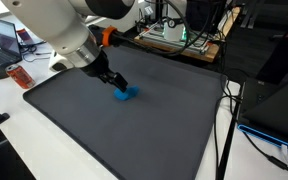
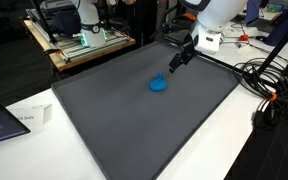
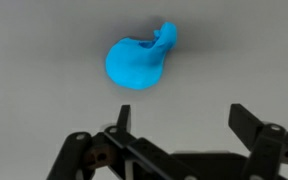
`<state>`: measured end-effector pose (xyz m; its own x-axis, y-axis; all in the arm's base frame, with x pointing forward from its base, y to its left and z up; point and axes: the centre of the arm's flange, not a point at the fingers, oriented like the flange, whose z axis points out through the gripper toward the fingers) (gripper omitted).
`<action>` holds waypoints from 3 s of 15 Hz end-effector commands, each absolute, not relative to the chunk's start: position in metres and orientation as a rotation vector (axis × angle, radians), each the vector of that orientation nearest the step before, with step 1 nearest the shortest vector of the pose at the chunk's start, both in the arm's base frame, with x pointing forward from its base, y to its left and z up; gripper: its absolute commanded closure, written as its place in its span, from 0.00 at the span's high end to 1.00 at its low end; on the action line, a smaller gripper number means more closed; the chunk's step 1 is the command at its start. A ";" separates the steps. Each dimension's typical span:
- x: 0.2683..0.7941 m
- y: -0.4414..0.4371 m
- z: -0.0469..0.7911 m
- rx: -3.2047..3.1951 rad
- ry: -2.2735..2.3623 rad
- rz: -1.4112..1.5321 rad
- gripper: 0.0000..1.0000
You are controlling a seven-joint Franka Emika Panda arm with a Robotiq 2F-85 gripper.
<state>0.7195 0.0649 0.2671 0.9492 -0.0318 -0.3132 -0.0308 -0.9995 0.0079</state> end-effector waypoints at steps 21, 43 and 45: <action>0.573 -0.004 0.285 3.451 -0.220 -0.002 1.00; 0.494 -0.028 0.233 3.503 -0.388 0.481 1.00; 0.486 -0.026 0.233 3.502 -0.387 0.515 1.00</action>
